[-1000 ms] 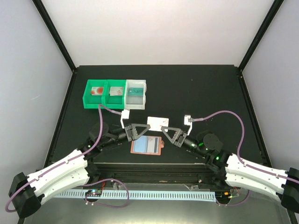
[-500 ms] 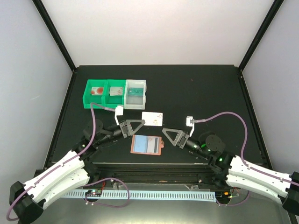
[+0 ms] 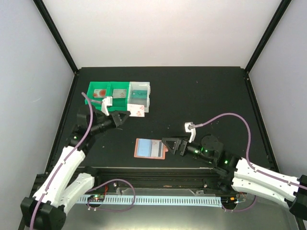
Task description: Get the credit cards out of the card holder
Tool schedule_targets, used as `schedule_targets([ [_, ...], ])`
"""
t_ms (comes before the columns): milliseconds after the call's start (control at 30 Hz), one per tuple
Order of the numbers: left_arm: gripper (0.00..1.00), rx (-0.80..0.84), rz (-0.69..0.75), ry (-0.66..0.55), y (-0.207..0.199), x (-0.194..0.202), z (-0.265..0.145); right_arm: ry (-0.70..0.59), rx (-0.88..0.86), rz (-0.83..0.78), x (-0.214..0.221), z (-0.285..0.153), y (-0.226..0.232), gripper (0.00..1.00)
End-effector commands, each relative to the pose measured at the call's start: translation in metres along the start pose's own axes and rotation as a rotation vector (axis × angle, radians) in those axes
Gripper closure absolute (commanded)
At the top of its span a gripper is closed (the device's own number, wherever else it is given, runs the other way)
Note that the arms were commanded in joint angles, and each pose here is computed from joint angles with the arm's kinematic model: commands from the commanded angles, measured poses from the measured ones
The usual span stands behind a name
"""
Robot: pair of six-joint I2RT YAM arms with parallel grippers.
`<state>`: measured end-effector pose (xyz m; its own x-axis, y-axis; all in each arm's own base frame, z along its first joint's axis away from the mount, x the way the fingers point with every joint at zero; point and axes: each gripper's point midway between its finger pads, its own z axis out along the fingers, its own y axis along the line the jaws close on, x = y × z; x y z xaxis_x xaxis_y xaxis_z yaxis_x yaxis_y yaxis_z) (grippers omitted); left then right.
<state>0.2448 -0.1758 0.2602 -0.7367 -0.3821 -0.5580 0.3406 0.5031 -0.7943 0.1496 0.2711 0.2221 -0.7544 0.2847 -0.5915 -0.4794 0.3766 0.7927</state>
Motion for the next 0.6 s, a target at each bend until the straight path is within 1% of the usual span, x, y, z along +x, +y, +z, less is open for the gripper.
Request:
schedule_targets([
  [0, 0.98, -0.183, 0.079, 0.046, 0.041, -0.019, -0.011, 0.038, 0.013, -0.038, 0.005, 0.002, -0.001, 0.00],
  [100, 0.98, -0.276, 0.060, 0.032, 0.072, -0.041, -0.015, 0.055, 0.005, -0.052, 0.008, 0.003, 0.000, 0.00],
  [267, 0.98, -0.404, 0.056, 0.010, 0.110, -0.082, -0.012, 0.057, 0.006, -0.075, 0.005, 0.005, 0.003, 0.00],
  [367, 0.98, -0.467, 0.034, 0.026, 0.129, -0.103, -0.006, 0.066, -0.001, -0.098, 0.003, 0.007, 0.009, 0.00],
  [400, 0.98, -0.485, 0.009, 0.050, 0.142, -0.105, 0.000, 0.068, -0.008, -0.111, 0.001, 0.008, 0.013, 0.00],
  [500, 0.98, -0.525, 0.024, 0.042, 0.157, -0.124, 0.007, 0.071, 0.004, -0.131, -0.002, 0.009, 0.016, 0.00],
  [567, 0.98, -0.578, 0.043, 0.027, 0.170, -0.139, 0.007, 0.060, 0.024, -0.110, -0.004, 0.009, 0.012, 0.00],
])
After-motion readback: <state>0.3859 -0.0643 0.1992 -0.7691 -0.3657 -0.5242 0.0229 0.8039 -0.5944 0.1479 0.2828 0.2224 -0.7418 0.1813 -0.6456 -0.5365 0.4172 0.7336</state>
